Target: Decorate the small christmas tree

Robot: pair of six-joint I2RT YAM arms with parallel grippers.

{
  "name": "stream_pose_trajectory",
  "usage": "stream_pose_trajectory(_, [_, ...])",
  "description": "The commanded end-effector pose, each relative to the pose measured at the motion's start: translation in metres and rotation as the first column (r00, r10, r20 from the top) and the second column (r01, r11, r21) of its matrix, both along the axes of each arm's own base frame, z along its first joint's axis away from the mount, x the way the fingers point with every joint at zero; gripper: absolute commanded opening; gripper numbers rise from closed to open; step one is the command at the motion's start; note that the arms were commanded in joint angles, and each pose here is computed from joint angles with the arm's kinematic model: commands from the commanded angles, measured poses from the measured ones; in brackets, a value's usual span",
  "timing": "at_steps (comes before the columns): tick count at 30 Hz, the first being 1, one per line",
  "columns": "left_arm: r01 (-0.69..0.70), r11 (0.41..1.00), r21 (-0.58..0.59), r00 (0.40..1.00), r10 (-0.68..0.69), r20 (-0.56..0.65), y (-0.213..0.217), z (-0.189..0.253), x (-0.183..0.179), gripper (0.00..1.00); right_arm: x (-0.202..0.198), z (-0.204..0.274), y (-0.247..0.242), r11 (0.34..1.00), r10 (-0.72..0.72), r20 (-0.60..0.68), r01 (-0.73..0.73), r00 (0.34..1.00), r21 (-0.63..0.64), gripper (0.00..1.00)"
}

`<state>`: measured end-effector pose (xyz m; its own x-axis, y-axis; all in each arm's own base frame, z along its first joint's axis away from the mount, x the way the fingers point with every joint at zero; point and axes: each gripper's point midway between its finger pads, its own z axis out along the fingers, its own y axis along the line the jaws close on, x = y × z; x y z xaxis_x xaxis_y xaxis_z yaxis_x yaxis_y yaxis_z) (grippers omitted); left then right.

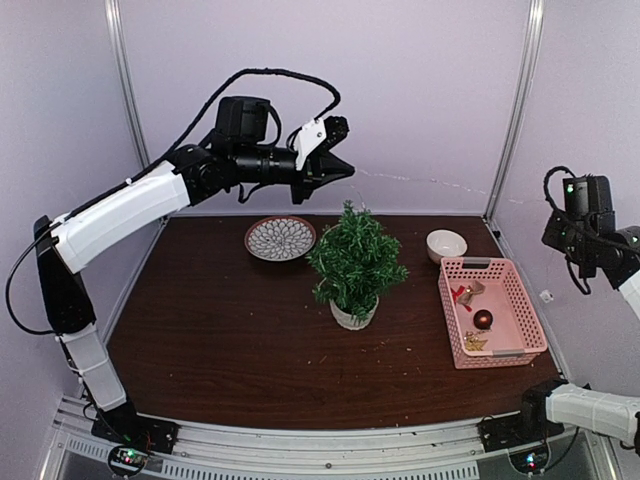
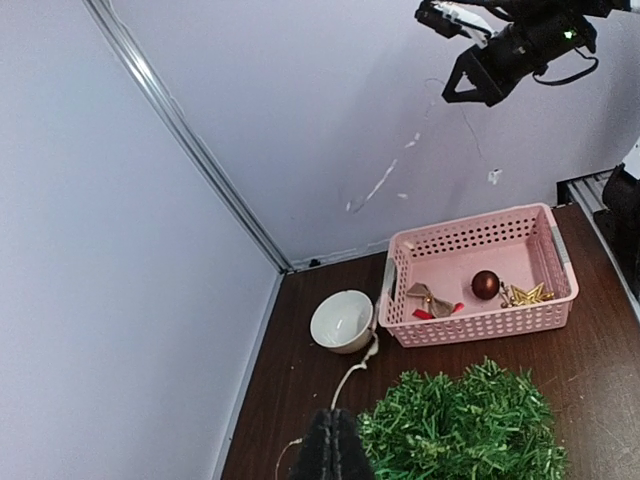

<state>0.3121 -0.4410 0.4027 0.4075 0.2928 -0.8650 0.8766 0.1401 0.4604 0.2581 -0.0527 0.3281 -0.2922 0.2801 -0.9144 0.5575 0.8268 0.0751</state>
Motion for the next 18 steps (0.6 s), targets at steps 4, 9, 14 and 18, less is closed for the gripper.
stream_pose_trajectory(4, [-0.1,0.986,-0.135,0.995,0.098,-0.016,0.026,0.029,0.026,0.0,-0.027,-0.015,-0.027,0.995,-0.1,-0.065,0.099,0.993,-0.022,0.0])
stream_pose_trajectory(9, [-0.14,0.975,-0.175,0.99,0.132,-0.052,0.033,0.031,0.041,0.0,-0.042,-0.016,-0.04,0.988,-0.151,-0.078,0.148,0.986,-0.042,0.0])
stream_pose_trajectory(14, [-0.171,0.969,-0.177,0.985,0.164,-0.056,0.033,0.028,0.051,0.0,-0.053,-0.016,-0.051,0.982,-0.186,-0.086,0.182,0.979,-0.054,0.0])
stream_pose_trajectory(18, [-0.185,0.962,-0.201,0.982,0.174,-0.072,0.032,0.031,0.058,0.0,-0.057,-0.016,-0.055,0.98,-0.195,-0.092,0.19,0.976,-0.061,0.0])
